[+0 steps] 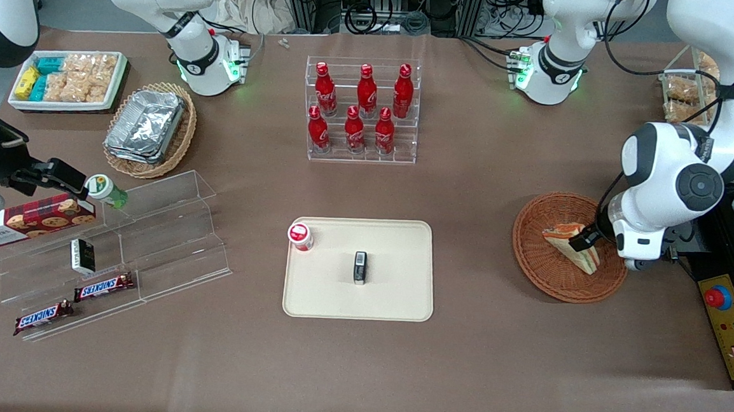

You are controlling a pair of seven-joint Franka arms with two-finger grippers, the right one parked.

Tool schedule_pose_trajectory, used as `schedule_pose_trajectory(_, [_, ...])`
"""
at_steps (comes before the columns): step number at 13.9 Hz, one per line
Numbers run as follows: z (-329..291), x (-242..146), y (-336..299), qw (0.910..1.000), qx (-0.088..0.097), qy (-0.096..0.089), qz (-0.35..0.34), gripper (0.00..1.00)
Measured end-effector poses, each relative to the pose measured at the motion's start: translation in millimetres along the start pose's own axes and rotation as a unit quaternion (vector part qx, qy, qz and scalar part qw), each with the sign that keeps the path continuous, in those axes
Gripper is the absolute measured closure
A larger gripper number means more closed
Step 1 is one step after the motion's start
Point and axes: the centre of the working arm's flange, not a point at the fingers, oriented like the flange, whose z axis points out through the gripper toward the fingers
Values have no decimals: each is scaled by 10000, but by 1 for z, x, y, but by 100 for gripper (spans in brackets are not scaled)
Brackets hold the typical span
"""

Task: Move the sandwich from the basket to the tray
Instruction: 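Lower the left gripper onto the sandwich and close it on the sandwich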

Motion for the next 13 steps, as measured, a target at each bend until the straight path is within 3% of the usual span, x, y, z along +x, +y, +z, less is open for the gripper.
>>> schedule_pose_trajectory(11, [66, 9, 6, 9995, -96, -8, -293, 0])
schedule_pose_trajectory(13, [75, 11, 6, 9994, -92, -24, -321, 19])
